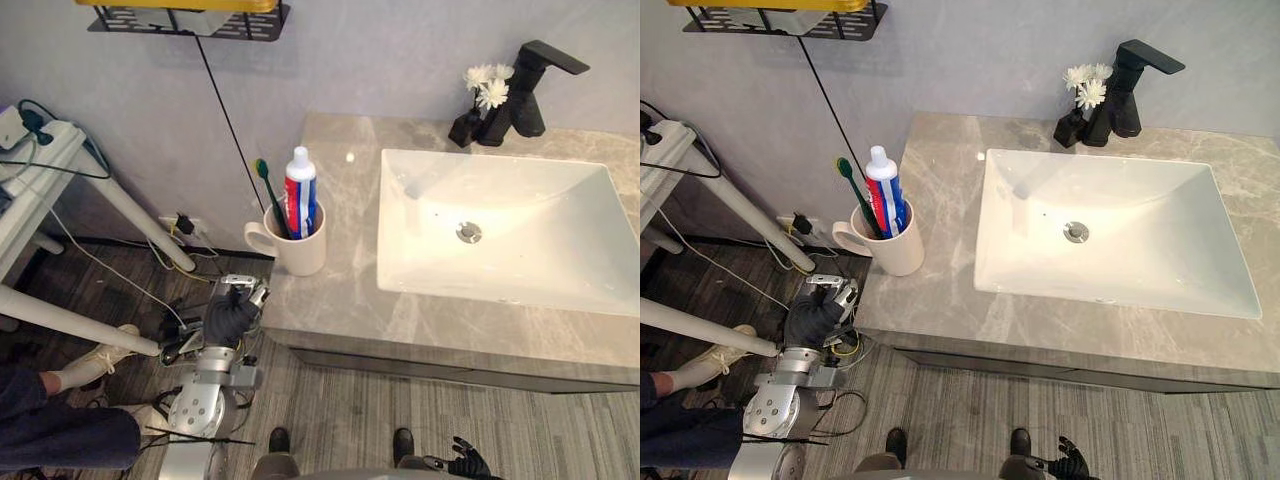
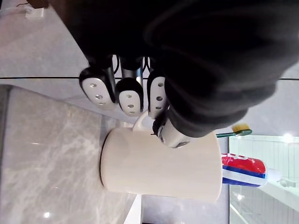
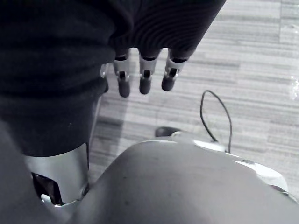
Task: Organize washtable
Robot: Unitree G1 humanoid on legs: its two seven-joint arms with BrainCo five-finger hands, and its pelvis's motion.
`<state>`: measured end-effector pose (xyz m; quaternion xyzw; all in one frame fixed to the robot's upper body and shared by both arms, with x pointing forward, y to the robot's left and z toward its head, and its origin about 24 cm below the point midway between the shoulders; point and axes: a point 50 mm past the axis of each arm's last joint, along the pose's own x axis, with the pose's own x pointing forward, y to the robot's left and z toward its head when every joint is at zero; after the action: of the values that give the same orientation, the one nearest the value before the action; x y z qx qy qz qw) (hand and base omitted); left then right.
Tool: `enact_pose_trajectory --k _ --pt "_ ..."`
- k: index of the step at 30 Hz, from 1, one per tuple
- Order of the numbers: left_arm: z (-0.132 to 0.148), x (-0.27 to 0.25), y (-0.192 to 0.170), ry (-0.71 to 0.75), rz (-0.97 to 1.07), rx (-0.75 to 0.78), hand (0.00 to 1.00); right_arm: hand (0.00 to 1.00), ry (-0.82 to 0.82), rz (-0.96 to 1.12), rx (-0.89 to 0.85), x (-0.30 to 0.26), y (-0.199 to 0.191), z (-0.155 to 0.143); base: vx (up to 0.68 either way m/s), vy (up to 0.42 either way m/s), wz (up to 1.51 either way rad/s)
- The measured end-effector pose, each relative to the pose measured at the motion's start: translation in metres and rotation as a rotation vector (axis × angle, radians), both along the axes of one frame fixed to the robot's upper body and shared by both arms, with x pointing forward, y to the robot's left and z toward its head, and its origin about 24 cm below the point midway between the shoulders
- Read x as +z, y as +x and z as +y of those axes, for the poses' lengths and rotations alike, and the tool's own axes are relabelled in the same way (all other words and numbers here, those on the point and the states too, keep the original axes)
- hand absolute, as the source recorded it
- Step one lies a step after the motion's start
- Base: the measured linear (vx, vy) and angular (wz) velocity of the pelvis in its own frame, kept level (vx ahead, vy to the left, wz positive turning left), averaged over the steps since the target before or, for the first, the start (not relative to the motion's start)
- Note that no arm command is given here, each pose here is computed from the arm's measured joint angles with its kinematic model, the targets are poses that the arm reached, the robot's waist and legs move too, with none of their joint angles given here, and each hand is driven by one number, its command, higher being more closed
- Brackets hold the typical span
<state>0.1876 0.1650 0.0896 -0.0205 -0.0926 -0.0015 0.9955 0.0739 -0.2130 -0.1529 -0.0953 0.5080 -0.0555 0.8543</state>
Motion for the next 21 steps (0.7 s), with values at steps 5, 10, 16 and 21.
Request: enact_pose_trajectory --k 5,10,16,21 --pt "0.000 0.002 0.002 -0.001 -0.008 0.007 1.00 0.00 -0.002 -0.005 0.012 0.001 0.002 0.000 -0.01 0.000 -0.05" --pt "-0.001 0.006 0.006 -0.001 -0.033 -0.001 1.00 0.00 -0.001 -0.011 0.016 0.001 0.004 0.001 -0.01 -0.003 -0.05" --pt "-0.001 0.014 0.012 0.029 -0.069 -0.018 1.00 0.00 -0.006 -0.024 0.050 0.003 0.009 0.002 -0.03 -0.025 -0.07" --pt "-0.001 0.017 0.020 0.033 -0.083 -0.011 1.00 0.00 -0.016 -0.024 0.078 0.003 0.012 0.002 -0.01 -0.012 -0.02"
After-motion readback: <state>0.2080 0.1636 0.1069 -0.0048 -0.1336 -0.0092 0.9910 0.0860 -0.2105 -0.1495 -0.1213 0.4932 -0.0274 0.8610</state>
